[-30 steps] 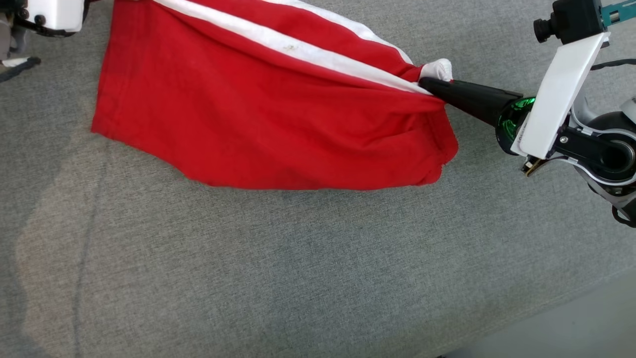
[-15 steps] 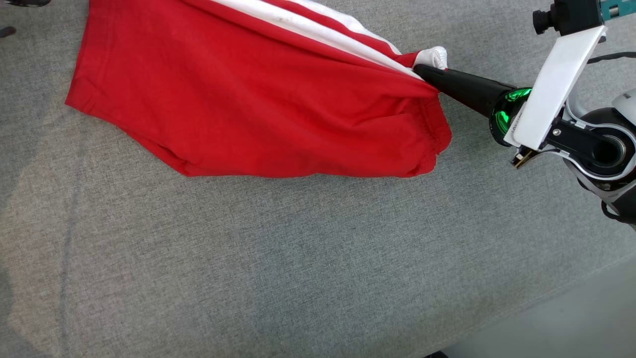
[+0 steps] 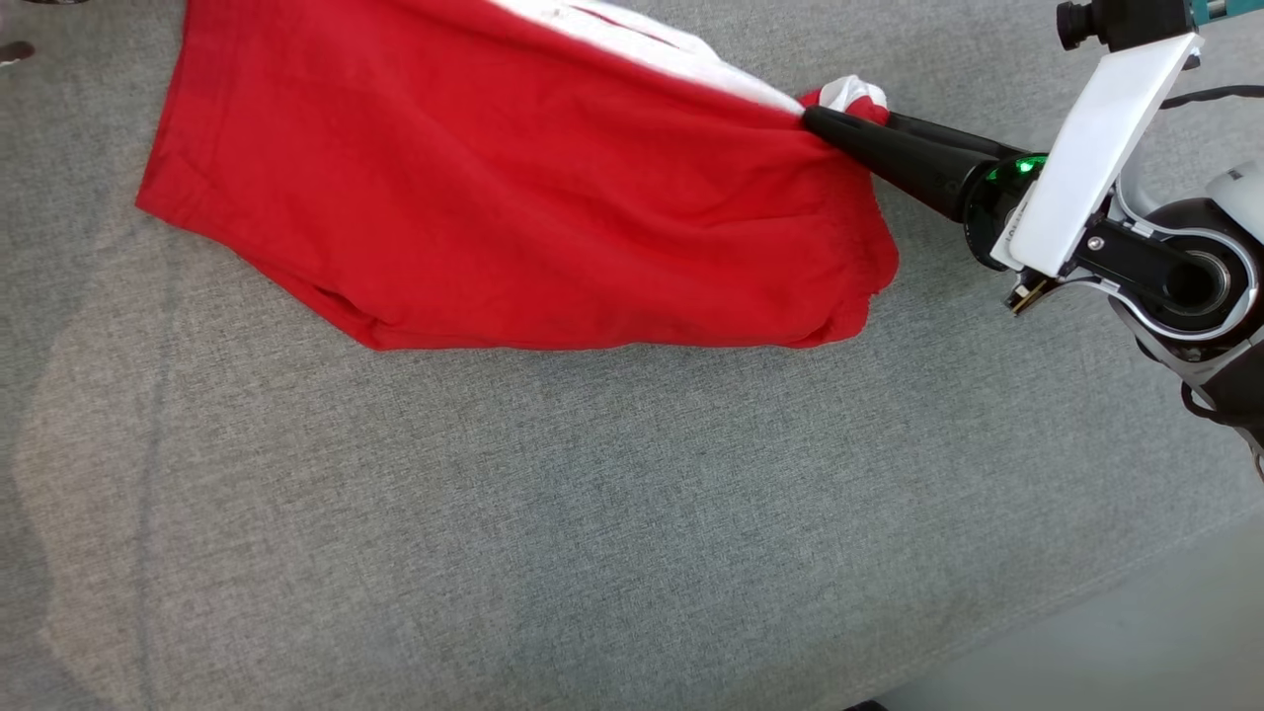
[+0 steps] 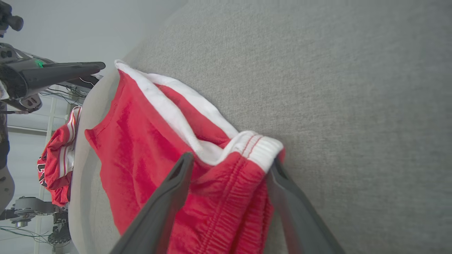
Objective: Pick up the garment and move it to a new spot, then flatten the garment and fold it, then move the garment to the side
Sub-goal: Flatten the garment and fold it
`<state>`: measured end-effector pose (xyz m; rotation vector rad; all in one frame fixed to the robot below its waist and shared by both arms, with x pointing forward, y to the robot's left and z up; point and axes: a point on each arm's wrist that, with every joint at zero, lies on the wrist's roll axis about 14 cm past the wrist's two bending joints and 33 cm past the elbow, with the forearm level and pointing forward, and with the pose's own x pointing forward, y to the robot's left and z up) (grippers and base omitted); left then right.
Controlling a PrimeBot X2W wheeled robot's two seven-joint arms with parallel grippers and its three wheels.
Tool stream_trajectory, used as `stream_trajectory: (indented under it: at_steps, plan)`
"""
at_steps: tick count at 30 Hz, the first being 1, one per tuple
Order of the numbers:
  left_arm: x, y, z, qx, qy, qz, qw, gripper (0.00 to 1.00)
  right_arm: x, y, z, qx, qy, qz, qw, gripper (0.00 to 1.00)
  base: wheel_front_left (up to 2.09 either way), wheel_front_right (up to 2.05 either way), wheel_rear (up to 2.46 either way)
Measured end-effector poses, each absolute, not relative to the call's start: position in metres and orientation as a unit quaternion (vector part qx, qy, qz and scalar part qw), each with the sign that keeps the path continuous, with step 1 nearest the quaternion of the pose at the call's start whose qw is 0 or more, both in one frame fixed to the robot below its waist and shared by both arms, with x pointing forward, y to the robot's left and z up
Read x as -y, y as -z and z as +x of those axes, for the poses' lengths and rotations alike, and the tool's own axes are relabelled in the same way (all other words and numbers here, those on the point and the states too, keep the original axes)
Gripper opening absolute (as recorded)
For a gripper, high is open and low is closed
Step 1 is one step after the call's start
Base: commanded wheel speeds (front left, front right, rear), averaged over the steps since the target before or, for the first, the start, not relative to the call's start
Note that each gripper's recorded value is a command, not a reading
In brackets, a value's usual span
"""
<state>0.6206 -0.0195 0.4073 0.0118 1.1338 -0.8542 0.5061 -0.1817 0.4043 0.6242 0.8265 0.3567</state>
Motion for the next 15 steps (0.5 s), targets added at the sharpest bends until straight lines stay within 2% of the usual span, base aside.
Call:
stream_trajectory:
  at_steps: [8,15]
  plan:
    - [0.017,-0.427,0.618,-0.503,0.397,0.005,0.768,1.0,0.192,-0.422,0.511,-0.363,-0.161,0.286,0.872,1.0,0.0,0.0,0.0]
    - [0.005,-0.426,0.595,-0.505,0.403,0.006,0.763,1.0,0.206,-0.445,0.507,-0.321,-0.147,0.289,0.89,1.0,0.0,0.0,0.0]
